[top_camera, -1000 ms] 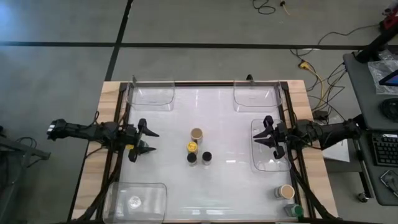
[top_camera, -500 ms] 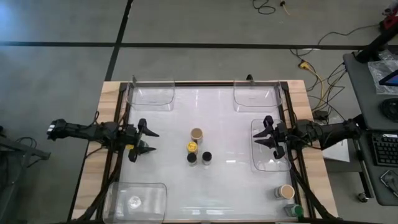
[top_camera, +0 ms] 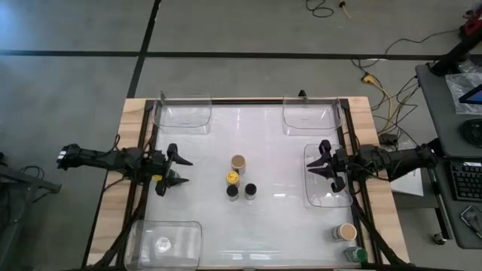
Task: Sort spices by type
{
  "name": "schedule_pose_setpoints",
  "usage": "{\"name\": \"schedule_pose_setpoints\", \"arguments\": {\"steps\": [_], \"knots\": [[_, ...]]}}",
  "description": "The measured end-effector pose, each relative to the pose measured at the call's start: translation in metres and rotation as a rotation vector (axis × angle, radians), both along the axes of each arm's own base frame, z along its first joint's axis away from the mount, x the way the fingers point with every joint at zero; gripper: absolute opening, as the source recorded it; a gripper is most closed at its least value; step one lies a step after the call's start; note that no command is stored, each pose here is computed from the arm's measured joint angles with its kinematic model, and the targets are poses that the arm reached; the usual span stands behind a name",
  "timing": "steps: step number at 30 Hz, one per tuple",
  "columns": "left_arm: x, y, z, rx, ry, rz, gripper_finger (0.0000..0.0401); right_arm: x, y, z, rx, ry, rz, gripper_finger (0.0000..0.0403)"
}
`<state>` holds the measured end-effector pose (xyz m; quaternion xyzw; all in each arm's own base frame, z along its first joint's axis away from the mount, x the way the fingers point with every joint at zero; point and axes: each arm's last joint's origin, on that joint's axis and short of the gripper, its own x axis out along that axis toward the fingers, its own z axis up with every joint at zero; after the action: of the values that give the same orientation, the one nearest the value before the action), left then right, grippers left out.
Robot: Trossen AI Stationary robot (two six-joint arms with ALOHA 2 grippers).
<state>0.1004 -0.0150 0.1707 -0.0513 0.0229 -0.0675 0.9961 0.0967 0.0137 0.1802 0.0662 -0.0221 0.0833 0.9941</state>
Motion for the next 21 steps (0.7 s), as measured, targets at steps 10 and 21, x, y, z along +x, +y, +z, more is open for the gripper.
{"name": "schedule_pose_setpoints", "arguments": {"steps": [10, 21], "knots": [[0.001, 0.001, 0.010, -0.046, -0.097, 0.047, 0.0279, 0.000, 0.000, 0.000, 0.000, 0.000, 0.000, 0.0073], [-0.027, 0.006, 0.074, -0.596, -0.769, -0.131, 0.0279, 0.000, 0.000, 0.000, 0.001, -0.002, -0.004, 0.0093]]}}
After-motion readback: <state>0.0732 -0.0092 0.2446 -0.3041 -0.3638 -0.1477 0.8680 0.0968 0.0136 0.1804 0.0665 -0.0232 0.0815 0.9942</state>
